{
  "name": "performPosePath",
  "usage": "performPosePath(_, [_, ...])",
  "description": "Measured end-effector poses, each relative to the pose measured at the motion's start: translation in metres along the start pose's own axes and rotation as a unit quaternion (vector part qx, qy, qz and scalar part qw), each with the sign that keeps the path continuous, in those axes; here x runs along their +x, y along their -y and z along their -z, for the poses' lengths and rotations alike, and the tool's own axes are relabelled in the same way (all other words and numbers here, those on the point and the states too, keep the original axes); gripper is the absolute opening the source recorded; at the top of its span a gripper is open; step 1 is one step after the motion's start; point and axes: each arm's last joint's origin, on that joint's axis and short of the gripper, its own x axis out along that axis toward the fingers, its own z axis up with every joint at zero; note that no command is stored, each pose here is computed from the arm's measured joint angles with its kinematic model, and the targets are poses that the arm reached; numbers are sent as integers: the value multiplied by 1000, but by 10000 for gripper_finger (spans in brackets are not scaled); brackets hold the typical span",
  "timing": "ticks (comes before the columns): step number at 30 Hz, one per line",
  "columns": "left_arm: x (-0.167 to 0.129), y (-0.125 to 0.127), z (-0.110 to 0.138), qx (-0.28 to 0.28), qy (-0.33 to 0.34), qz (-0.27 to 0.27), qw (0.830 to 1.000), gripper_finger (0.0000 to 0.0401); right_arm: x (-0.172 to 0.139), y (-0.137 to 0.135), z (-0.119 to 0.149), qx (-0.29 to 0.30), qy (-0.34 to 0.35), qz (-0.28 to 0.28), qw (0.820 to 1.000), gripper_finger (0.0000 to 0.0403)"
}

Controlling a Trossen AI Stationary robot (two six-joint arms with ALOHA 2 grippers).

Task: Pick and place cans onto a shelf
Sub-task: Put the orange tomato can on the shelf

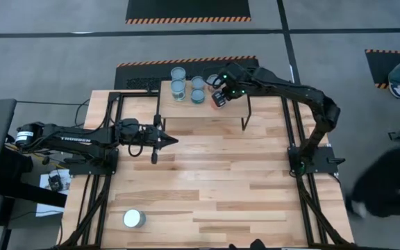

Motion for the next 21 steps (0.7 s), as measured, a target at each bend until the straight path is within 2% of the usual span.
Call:
performPosePath(5, [0,0,0,0,0,0,1000,2,0,0,-5,11,24,-7,1000,13])
performPosePath(13, [0,0,0,0,-1,0,1000,2,8,-3,-5,14,19,-8,1000,47])
performPosePath(21, [0,0,0,-2,-2,0,1000,2,9,-1,-5,15,18,-5,1000,51])
